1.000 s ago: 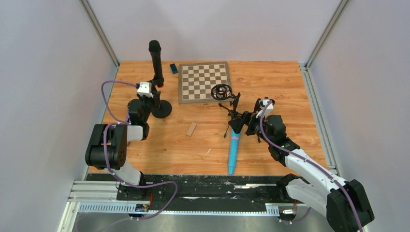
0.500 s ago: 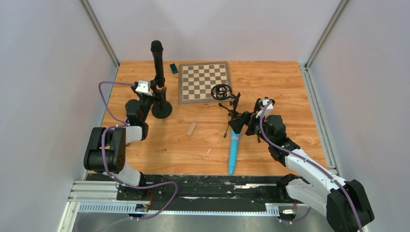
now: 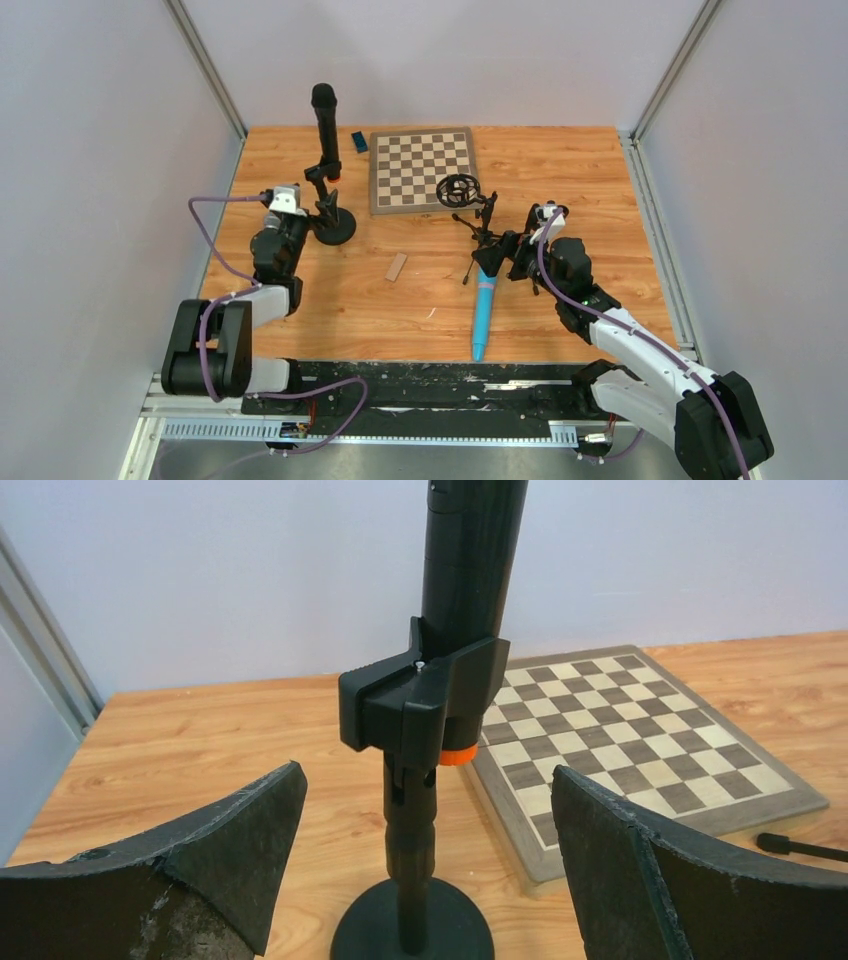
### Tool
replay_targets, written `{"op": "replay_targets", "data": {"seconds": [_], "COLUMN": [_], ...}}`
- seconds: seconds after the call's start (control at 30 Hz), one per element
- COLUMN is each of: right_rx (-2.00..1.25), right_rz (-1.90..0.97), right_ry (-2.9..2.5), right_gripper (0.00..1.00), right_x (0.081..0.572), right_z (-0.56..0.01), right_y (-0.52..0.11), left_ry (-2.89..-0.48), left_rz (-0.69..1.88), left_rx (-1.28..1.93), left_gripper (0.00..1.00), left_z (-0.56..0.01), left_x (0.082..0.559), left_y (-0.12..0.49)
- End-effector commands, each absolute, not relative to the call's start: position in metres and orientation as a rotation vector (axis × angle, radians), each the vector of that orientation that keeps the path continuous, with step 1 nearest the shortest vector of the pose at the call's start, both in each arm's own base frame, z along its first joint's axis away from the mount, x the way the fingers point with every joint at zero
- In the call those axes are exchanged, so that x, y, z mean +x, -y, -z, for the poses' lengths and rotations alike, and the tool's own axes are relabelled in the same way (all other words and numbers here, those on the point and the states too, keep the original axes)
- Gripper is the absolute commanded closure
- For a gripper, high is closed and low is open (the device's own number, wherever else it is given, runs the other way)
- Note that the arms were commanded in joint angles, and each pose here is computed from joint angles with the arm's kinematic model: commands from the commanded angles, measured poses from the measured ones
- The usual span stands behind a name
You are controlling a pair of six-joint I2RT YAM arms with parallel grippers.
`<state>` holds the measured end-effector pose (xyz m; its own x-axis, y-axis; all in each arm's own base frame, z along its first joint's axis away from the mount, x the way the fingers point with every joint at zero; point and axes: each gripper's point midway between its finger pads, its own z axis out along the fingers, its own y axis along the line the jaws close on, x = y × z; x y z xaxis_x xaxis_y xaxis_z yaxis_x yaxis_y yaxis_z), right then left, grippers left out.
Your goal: Attach the microphones to the stand
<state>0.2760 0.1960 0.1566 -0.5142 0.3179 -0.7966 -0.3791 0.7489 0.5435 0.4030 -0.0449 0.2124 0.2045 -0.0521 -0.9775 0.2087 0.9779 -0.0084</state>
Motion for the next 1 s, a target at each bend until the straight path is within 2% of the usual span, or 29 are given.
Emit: {"op": "replay_targets", "data": {"seconds": [0.0,0.17,0.47,0.63,0.97], "right_rx": [-0.070,-0.076,-0.069,-0.065,-0.066], "right_rz": [-0.873,-0.884,-0.897,-0.893,-0.895], "right_ry": [-1.914,-1.910,-1.910,-1.919,-1.930], "right_gripper": [0.00,0.00,0.00,0.00,0.00], "right_x": [0.276,0.275,0.272,0.272,0.271], "right_z": [-0.163,-0.166,-0.165,-0.162,-0.162], "right_y": [-0.198,-0.200,-0.200,-0.199,-0.199], "left_ry": [-1.241,-1.249,-1.497,-1.674,-1.876], "left_rz": [0.174,0.265,0.456,0.525,0.664], "left_rx": [0.081,0.065,-0.040,-0.132,-0.337], "left_gripper": [0.00,0.00,0.00,0.00,0.00], "left_z": [-0.245,-0.253,-0.225,-0.201,-0.149], "left_x": [0.380,0.356,0.323,0.306,0.281], "left_y": [0.036,0.045,0.061,0.066,0.076]}}
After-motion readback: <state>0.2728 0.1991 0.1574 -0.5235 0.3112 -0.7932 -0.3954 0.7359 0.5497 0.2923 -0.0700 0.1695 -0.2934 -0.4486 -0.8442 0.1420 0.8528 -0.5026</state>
